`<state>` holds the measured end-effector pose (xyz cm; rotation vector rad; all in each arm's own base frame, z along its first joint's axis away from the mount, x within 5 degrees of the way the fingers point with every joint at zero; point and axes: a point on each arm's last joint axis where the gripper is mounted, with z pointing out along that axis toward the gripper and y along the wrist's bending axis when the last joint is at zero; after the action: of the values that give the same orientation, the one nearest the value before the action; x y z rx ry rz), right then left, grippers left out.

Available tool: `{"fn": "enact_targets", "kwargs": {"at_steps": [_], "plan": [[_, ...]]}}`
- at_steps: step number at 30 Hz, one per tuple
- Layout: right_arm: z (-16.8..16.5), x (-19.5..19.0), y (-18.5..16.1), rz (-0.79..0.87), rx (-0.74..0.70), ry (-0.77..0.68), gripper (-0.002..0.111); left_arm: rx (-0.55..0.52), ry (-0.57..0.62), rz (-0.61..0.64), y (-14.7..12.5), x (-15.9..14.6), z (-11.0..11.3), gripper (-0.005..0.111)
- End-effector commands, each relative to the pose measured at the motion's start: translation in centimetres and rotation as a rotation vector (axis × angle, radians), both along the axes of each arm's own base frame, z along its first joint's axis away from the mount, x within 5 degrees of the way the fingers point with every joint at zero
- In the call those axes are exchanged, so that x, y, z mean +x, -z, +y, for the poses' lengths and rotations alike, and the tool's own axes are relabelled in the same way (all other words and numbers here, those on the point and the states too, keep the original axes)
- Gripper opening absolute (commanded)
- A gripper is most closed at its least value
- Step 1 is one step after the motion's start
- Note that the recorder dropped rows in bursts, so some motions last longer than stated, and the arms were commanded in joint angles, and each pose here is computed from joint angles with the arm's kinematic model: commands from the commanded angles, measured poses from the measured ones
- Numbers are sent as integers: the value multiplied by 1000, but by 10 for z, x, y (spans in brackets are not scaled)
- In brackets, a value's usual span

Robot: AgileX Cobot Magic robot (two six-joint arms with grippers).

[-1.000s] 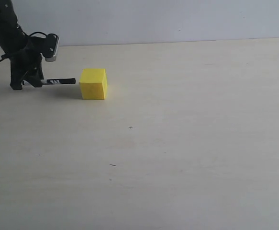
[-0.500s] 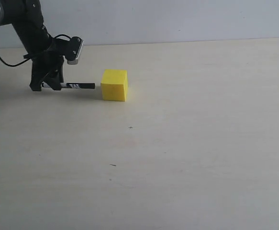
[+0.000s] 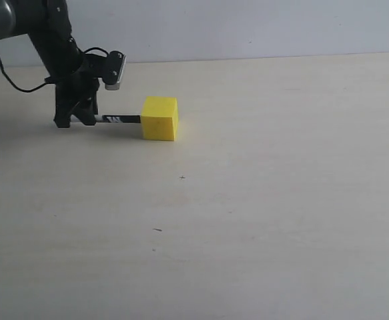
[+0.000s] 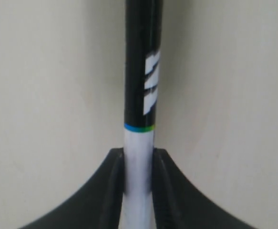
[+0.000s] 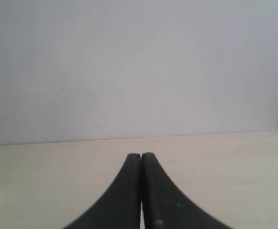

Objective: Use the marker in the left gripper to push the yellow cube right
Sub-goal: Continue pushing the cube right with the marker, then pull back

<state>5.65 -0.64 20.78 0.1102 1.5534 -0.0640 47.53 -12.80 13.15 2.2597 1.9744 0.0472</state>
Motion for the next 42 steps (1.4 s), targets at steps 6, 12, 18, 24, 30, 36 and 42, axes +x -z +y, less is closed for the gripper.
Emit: {"fn": "enact_targets", "kwargs": {"at_steps": [6, 12, 18, 24, 30, 36, 42], "plan": [[0, 0, 1, -7, -3, 7, 0, -41, -22, -16, -5, -10, -45, 0], [0, 0, 1, -7, -3, 7, 0, 8, -144, 46, -4, -12, -28, 0], [0, 0, 1, -7, -3, 7, 0, 43, -166, 48, -3, -12, -27, 0], [0, 0, 1, -7, -3, 7, 0, -3, -123, -57, -5, -11, -52, 0], [0, 0, 1, -7, -3, 7, 0, -51, -71, -169, -12, -13, -87, 0], [0, 0, 1, -7, -3, 7, 0, 54, -155, -170, -19, -6, -66, 0], [0, 0, 1, -7, -3, 7, 0, 96, -136, -162, -19, -9, -66, 0]]}}
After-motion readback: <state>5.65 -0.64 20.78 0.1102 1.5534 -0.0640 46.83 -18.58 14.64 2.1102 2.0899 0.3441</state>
